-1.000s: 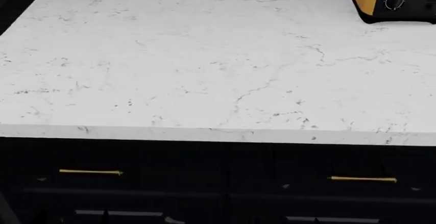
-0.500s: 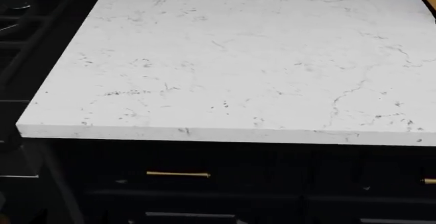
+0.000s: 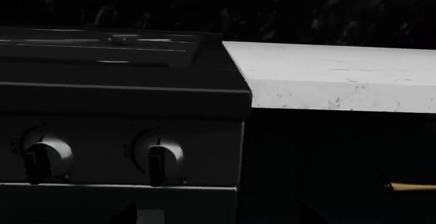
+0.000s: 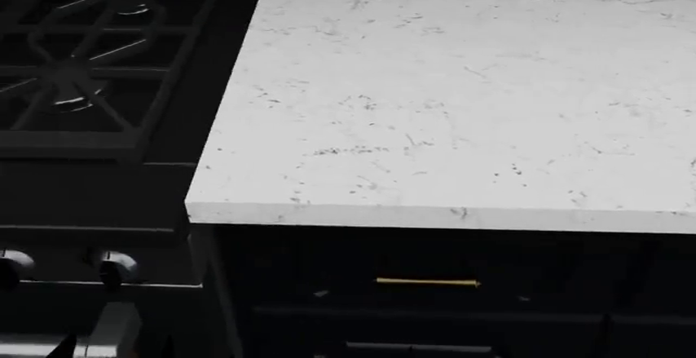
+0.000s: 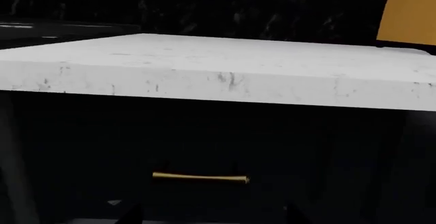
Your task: Clear the non-vegetable object off the cutting board and place the vegetables onto it.
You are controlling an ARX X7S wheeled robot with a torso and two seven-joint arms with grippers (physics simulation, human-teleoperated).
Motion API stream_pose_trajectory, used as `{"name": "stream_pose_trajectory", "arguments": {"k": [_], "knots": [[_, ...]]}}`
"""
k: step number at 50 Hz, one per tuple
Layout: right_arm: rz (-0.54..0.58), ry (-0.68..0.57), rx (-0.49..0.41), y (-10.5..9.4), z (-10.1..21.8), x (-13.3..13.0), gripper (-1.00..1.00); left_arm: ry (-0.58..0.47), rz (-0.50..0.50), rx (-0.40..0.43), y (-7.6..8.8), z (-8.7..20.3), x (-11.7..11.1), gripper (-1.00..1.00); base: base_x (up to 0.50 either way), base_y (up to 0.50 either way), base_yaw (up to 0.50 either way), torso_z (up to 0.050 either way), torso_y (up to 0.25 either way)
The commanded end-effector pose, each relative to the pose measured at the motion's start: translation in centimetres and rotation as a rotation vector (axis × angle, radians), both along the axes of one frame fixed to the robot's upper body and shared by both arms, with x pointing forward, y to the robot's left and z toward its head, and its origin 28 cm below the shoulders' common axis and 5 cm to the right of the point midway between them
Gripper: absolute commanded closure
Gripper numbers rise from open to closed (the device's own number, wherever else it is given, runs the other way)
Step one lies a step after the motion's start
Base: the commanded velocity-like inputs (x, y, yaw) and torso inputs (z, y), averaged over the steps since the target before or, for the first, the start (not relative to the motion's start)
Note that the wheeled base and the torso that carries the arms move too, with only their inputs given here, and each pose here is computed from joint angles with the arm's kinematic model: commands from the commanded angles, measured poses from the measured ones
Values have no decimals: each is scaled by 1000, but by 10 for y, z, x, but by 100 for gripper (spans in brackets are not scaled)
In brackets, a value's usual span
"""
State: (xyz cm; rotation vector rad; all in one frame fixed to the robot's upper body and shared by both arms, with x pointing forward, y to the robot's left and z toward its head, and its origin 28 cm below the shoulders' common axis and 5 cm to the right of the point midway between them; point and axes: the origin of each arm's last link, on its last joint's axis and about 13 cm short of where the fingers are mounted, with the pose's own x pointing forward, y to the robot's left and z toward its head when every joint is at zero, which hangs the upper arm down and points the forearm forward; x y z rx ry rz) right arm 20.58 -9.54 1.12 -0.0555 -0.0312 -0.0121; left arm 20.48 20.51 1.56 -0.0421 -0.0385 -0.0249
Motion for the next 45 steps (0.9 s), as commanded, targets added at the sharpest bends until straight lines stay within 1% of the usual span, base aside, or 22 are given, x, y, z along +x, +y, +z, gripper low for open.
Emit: {"name": "stream_pose_trajectory", "arguments": {"k": [1,45], "knots": [[0,-13,-2,0,2,1,-100,-14,-4,4,0,1,2,-100,-1,500,0,0,0],[3,-12,-7,0,2,1,-100,-12,-6,9,0,0,2,-100,-36,500,0,0,0]]}}
